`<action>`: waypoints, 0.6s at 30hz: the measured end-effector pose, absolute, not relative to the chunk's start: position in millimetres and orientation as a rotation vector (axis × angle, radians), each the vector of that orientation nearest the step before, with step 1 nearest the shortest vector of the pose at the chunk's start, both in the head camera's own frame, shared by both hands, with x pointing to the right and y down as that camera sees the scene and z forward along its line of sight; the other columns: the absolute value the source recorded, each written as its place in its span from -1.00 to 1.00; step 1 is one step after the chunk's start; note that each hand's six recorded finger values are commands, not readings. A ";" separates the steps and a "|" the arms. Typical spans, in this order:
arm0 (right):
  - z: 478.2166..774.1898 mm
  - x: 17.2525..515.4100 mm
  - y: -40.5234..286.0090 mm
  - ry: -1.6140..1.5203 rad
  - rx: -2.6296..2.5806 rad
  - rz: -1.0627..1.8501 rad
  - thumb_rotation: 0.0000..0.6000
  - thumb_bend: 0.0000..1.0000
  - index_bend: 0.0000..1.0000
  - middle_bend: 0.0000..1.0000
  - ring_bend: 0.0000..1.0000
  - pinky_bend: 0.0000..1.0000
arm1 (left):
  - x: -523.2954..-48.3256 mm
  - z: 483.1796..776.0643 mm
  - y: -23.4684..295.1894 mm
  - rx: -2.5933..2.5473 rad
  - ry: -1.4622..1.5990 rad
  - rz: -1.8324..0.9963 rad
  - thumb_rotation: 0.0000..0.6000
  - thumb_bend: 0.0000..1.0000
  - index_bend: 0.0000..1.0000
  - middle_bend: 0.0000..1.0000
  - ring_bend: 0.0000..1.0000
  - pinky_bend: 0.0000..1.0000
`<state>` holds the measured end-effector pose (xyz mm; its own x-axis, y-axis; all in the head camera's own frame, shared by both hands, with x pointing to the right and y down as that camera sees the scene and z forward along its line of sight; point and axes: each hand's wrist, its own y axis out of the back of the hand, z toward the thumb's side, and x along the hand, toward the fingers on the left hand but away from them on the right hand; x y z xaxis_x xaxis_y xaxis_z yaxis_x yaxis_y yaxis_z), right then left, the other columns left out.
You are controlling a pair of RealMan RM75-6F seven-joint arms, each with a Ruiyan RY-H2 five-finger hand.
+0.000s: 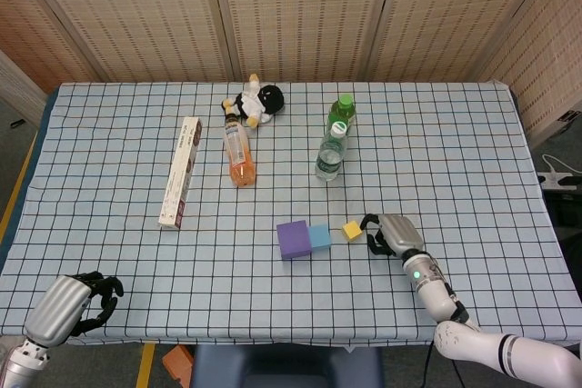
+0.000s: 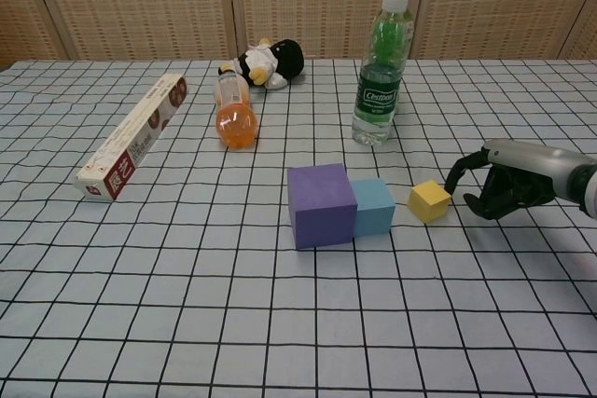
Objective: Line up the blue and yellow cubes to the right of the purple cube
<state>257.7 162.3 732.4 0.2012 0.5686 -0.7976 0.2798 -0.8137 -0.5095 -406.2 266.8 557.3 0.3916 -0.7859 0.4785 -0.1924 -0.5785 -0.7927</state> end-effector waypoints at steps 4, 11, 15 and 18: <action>733.4 256.6 163.2 -0.815 -2.240 1.640 1.00 0.07 -0.20 1.00 0.76 1.00 | -406.1 557.3 266.9 -2.004 0.835 -1.176 1.00 0.00 0.05 0.34 0.08 0.36; 737.6 253.2 166.1 -0.832 -2.280 1.622 1.00 0.07 -0.20 1.00 0.76 1.00 | -406.4 557.1 266.8 -2.003 0.836 -1.176 1.00 0.00 0.05 0.34 0.08 0.36; 740.3 250.4 167.5 -0.840 -2.301 1.609 1.00 0.07 -0.20 1.00 0.76 1.00 | -406.6 557.0 266.7 -2.003 0.838 -1.176 1.00 0.00 0.05 0.34 0.08 0.36; 742.2 248.1 168.8 -0.847 -2.315 1.601 1.00 0.07 -0.20 1.00 0.76 1.00 | -406.8 556.8 266.4 -2.003 0.840 -1.176 1.00 0.00 0.05 0.35 0.08 0.36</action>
